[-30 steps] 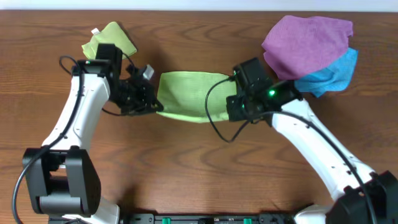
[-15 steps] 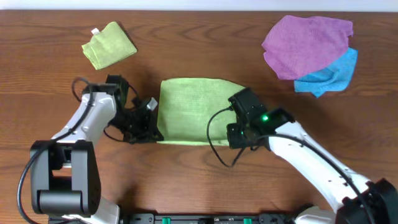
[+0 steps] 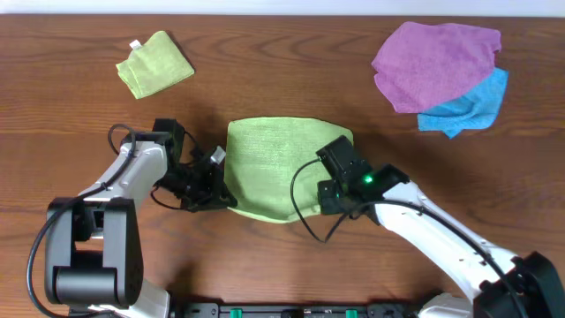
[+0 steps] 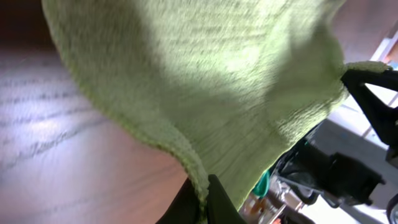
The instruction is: Fold the cloth
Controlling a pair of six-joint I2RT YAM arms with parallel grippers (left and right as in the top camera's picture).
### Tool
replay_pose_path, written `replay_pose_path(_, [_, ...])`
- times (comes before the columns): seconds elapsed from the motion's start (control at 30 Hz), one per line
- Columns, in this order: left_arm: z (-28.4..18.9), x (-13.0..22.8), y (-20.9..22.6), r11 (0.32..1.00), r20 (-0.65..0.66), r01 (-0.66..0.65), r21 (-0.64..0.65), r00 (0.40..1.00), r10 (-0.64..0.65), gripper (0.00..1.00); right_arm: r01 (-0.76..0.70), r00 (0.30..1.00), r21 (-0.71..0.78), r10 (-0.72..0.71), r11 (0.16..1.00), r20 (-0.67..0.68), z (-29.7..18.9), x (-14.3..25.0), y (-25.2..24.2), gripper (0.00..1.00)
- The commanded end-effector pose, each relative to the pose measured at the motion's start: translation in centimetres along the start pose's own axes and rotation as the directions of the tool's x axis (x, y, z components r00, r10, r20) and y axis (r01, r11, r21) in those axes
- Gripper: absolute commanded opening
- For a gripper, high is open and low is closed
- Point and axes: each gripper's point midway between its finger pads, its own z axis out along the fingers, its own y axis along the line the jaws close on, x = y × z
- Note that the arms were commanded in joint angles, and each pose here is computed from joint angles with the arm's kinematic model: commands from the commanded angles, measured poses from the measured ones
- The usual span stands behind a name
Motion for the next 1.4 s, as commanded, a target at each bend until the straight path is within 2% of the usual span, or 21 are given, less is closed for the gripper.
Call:
replay_pose_path(0.0, [-0.7, -1.0, -1.0, 0.999, 0.058, 0.015, 0.035, 0.998, -0.017, 0.06, -0.028, 0.995, 0.06, 0.022, 0.998, 0.098, -0.5, -1.7, -0.8, 0.01])
replay_pose_path(0.2, [-1.2, -4.2, -1.6, 0.996, 0.172, 0.059, 0.061, 0.983, -0.069, 0.06, -0.05, 0.974, 0.093, 0.028, 0.994, 0.223, -1.0, -4.4, -1.2, 0.01])
replay_pose_path(0.33, [-1.7, -6.2, -2.0, 0.996, 0.244, 0.047, 0.08, 0.967, -0.065, 0.06, -0.09, 0.949, 0.123, 0.048, 0.988, 0.31, -1.5, -6.4, -2.2, 0.01])
replay_pose_path(0.6, [-3.3, -10.5, -3.1, 0.994, 0.405, 0.021, 0.108, 0.912, -0.063, 0.06, -0.159, 0.908, 0.092, 0.109, 0.983, 0.405, -2.2, -9.5, -3.7, 0.01])
replay_pose_path(0.97, [-3.8, -13.8, -4.4, 0.999, 0.541, -0.034, 0.041, 0.841, 0.006, 0.06, -0.146, 0.871, 0.069, 0.096, 0.987, 0.482, -1.6, -12.4, -3.6, 0.01])
replay_pose_path(1.13, [-4.8, -15.5, -4.9, 0.998, 0.615, -0.054, 0.018, 0.788, 0.031, 0.06, -0.154, 0.855, 0.057, 0.104, 0.986, 0.508, -0.7, -13.5, -3.4, 0.01])
replay_pose_path(1.37, [-5.5, -16.3, -3.8, 0.999, 0.659, -0.017, -0.036, 0.751, 0.037, 0.06, -0.17, 0.843, 0.063, 0.112, 0.983, 0.526, 0.1, -14.6, -4.4, 0.01])
